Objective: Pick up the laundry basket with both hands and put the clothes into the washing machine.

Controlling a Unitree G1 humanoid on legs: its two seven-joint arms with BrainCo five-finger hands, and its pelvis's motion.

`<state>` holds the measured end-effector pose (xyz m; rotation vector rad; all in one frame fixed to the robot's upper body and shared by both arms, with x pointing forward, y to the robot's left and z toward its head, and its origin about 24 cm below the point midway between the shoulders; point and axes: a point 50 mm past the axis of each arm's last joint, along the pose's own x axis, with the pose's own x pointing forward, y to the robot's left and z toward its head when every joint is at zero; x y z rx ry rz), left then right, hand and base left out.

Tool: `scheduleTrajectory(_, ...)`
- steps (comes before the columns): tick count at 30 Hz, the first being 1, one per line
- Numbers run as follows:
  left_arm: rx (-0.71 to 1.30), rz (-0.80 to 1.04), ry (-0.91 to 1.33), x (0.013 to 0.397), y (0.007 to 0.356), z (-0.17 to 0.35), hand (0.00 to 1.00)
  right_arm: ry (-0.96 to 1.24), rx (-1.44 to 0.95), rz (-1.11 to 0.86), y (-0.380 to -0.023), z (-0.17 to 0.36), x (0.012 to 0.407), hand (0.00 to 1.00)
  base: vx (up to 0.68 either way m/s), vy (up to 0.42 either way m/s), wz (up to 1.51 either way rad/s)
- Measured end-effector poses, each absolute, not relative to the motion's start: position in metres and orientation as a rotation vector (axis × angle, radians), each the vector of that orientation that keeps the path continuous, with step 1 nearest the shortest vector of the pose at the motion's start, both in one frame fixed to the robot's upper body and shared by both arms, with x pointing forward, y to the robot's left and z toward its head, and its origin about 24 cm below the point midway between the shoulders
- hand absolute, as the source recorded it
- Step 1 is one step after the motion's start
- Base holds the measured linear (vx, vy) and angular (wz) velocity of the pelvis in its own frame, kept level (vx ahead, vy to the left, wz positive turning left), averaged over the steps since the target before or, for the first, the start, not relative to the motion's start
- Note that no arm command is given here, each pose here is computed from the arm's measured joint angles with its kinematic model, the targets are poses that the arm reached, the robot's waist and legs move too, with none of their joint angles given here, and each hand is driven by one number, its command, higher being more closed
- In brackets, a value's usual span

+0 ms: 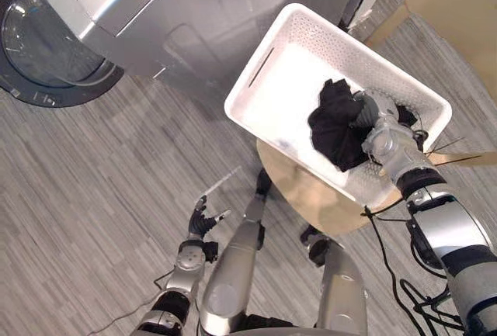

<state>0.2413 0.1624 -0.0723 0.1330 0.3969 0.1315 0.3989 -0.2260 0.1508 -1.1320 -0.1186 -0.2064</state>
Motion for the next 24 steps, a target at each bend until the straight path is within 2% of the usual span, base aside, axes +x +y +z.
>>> scheduleTrajectory(6,0.100,0.182,0.388,0.243,0.168,-0.069,0.00,-0.361,-0.802,-0.250,-0.200,0.173,0.379,1.00,0.03,-0.051,-0.13)
scheduleTrajectory(10,0.109,0.206,0.430,0.236,0.177,-0.076,0.00,-0.547,-0.537,-0.268,-0.181,0.180,0.345,1.00,-0.01,-0.046,-0.15)
scheduleTrajectory(18,0.138,0.262,0.715,0.171,0.194,-0.123,0.00,-0.392,-0.124,-0.130,-0.151,0.111,0.291,1.00,0.05,-0.035,-0.10)
scheduleTrajectory(24,0.135,0.319,0.789,0.142,0.207,-0.133,0.00,-0.467,0.103,-0.041,-0.133,0.120,0.274,1.00,-0.01,0.004,-0.39)
